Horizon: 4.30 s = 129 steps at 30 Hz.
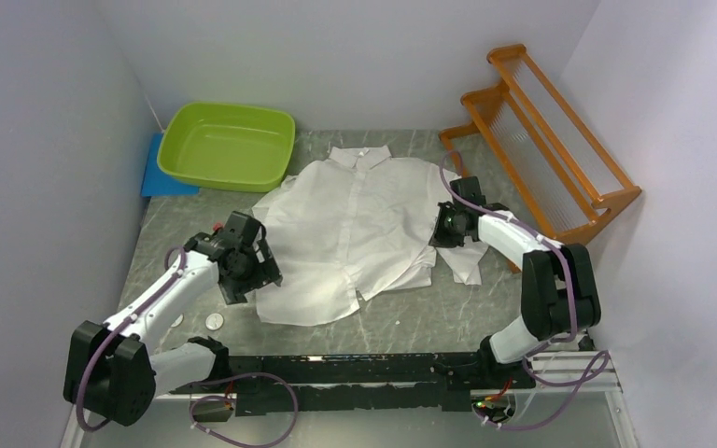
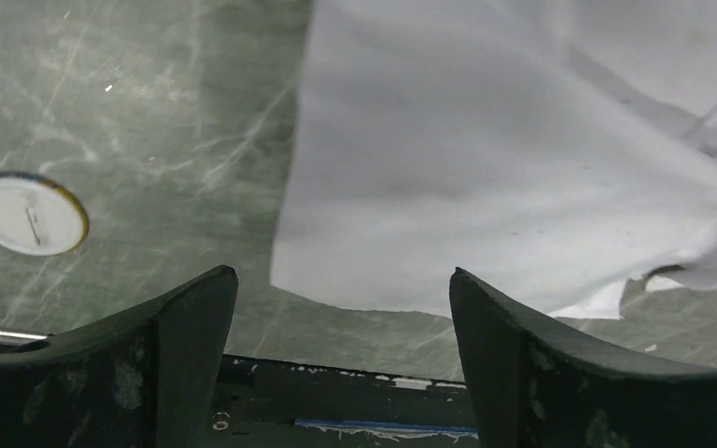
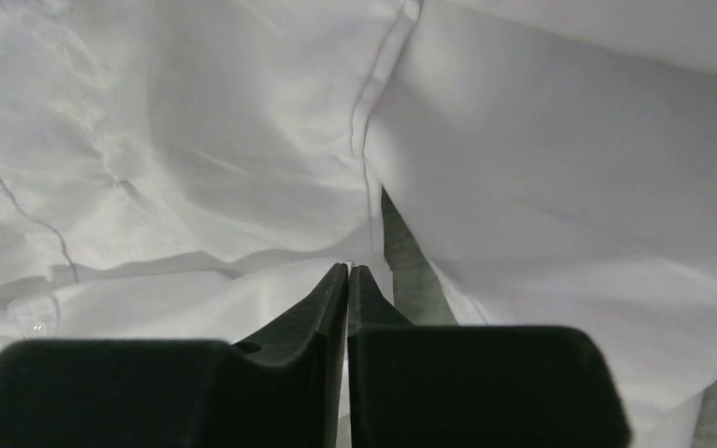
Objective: Pin the brooch onto the clothing
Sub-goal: Flatten out the clothes at the center of the board.
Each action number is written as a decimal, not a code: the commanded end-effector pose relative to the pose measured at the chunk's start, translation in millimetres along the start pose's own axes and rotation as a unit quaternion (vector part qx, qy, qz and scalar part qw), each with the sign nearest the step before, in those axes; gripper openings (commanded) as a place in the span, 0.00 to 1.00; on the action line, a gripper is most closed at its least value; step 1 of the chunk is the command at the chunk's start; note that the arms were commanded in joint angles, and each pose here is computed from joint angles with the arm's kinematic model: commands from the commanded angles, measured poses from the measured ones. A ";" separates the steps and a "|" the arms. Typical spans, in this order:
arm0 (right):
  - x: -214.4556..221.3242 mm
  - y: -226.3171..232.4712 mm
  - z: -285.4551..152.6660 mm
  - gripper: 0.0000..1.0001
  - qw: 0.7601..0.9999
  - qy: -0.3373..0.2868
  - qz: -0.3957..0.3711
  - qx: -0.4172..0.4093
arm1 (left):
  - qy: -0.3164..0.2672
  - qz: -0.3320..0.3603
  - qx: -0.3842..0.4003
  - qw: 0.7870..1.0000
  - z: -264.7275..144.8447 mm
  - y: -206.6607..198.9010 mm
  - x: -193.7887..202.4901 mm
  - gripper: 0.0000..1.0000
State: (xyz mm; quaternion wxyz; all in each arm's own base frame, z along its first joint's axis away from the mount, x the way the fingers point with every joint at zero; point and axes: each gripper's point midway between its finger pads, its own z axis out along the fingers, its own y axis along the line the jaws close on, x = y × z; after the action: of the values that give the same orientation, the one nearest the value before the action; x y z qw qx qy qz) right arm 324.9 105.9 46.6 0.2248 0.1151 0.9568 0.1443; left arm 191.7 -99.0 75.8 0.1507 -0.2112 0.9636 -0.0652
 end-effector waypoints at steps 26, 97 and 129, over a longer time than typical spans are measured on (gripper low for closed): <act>107.1 13.1 -124.6 0.00 0.990 0.019 0.077 -0.120 | 0.115 -0.141 0.132 0.974 -20.3 -8.0 46.0 0.03; 165.4 21.3 -120.0 0.86 0.965 0.031 0.090 -0.243 | 0.088 -0.226 0.272 0.931 57.1 -4.9 -106.8 0.53; 139.7 26.4 -137.6 0.87 0.971 -0.010 0.050 -0.232 | -0.064 -0.127 -0.037 0.989 -20.7 91.0 -189.5 0.03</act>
State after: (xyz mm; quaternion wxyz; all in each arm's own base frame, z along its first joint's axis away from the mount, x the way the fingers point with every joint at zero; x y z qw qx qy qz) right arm 135.4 140.6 100.2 0.2177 0.1282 0.8923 0.3741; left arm 342.4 23.7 101.7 0.1920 -0.3681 0.8941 -0.1682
